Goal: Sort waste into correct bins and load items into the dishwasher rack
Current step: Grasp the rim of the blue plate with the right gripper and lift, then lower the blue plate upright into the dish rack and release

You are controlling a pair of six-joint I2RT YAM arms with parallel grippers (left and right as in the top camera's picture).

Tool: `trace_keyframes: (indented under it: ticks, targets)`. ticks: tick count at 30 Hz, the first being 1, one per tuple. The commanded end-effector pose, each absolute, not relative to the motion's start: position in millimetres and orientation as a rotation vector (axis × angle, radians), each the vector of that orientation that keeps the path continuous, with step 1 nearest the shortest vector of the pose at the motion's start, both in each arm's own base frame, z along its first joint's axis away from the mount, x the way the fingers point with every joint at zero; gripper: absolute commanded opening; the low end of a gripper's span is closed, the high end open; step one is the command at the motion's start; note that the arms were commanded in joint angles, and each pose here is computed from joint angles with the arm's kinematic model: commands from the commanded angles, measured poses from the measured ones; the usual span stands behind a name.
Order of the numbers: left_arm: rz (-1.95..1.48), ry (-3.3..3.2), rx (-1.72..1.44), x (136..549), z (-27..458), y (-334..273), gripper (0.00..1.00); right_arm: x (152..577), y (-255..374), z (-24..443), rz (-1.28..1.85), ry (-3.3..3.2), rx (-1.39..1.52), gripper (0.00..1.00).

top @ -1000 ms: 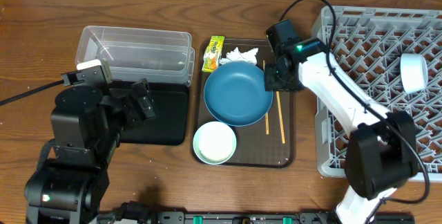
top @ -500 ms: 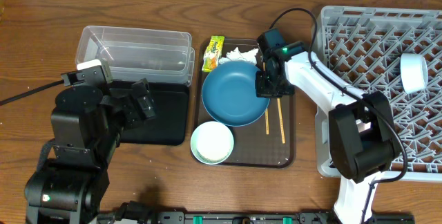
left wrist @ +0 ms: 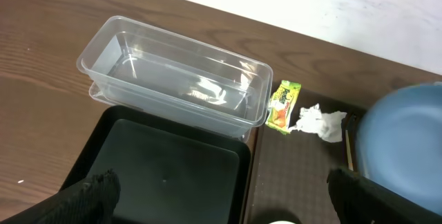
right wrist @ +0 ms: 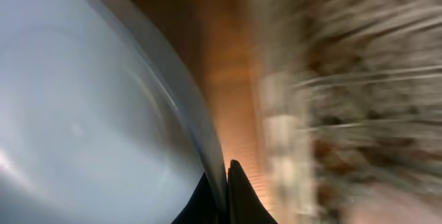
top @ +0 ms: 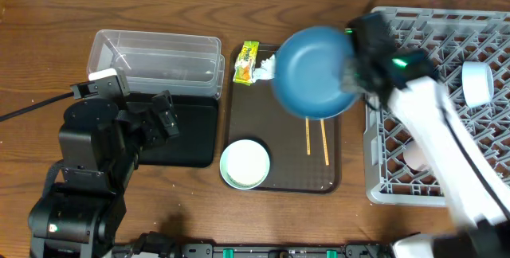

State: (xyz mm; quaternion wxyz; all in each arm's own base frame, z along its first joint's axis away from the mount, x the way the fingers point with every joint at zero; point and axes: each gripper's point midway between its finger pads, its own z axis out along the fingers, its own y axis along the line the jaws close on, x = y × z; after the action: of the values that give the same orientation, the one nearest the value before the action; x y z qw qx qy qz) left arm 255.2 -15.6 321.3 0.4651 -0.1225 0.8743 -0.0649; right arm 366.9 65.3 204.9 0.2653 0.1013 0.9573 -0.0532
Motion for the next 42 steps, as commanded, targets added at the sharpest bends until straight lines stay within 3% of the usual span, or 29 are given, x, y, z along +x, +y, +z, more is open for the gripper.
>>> trace_keyframes:
  ticks: [1,8,14,27,33,42]
  targets:
    - [-0.147,2.135,-0.313,255,325,-12,0.98,347,-23,284,-0.586,2.218,0.532,0.01]
    - [-0.147,2.135,-0.313,255,325,-12,0.98,272,-130,386,-1.211,1.671,0.852,0.01]
    - [-0.147,2.135,-0.313,255,325,-12,0.98,248,-179,399,-1.514,1.51,1.008,0.01]
    - [-0.146,2.14,-0.313,256,324,-13,0.98,301,-257,354,-1.789,1.756,0.973,0.01]
    - [-0.145,2.14,-0.313,256,324,-13,0.98,305,-288,322,-1.866,1.86,0.963,0.01]
    - [-0.146,2.14,-0.313,256,324,-13,0.98,333,-296,266,-1.951,2.011,0.841,0.01]
